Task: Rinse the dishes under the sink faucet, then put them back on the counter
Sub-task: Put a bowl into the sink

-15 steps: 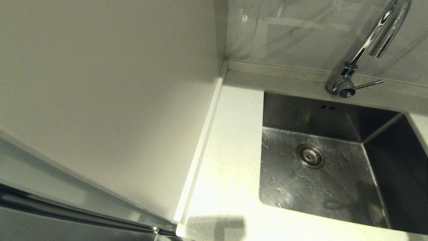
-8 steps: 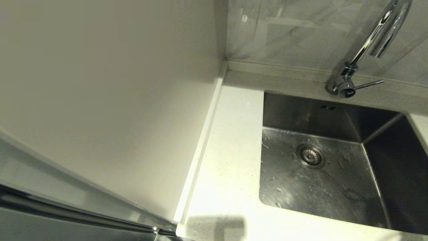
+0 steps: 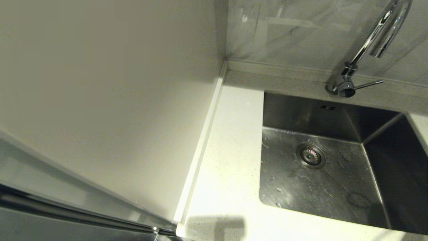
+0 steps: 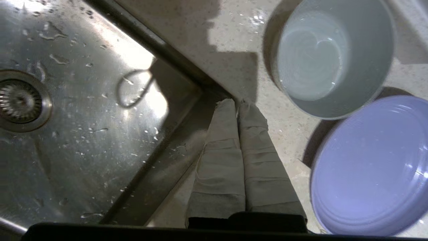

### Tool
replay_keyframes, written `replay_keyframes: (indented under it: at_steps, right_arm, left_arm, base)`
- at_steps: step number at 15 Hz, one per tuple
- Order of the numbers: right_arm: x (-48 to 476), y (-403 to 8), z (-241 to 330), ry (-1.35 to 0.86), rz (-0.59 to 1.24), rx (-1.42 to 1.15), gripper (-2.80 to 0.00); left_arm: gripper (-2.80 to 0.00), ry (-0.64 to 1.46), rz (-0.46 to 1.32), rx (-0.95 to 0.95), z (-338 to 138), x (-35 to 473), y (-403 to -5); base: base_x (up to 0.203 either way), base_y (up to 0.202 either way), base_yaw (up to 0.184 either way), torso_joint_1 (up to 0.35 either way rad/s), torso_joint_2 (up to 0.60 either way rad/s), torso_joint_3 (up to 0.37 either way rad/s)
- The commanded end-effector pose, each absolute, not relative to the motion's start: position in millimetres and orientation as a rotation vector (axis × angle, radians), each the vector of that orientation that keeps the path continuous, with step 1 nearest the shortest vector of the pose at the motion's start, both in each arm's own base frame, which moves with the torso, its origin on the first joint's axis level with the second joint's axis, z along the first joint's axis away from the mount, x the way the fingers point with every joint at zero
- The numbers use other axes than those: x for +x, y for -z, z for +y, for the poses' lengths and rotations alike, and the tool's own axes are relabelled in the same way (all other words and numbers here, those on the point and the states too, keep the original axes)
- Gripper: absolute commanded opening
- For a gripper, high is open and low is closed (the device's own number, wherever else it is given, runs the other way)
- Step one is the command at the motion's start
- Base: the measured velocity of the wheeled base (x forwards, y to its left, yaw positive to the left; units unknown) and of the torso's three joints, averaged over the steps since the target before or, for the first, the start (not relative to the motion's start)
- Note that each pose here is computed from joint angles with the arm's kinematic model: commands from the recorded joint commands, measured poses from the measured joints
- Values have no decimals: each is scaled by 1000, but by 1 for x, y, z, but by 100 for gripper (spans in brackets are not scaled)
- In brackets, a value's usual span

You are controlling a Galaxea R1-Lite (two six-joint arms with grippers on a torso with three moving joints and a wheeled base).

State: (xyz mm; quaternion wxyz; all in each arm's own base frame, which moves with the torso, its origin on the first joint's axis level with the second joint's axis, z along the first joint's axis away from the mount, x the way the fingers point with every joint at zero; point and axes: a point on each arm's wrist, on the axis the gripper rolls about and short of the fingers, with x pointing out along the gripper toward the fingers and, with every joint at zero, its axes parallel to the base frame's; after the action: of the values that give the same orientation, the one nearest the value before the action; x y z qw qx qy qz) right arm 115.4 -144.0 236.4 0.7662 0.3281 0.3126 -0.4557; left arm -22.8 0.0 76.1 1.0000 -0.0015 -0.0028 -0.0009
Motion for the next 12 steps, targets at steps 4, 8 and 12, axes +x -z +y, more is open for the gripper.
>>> replay_keyframes:
  at_steps: [4, 8, 12]
  right_arm:
    - [132, -218, -167, 1042, 680, 848, -280]
    - [125, -219, -170, 1042, 706, 785, -280]
    - [126, -217, -184, 1069, 708, 806, 0]
  left_arm:
    - [-280, 2, -4, -3, 0, -23, -76]
    - [-280, 2, -5, -2, 0, -23, -76]
    - [-280, 2, -3, -3, 0, -23, -75]
  base:
    - [0, 0, 0, 0, 0, 0]
    - [0, 0, 0, 0, 0, 0]
    - [0, 0, 0, 0, 0, 0]
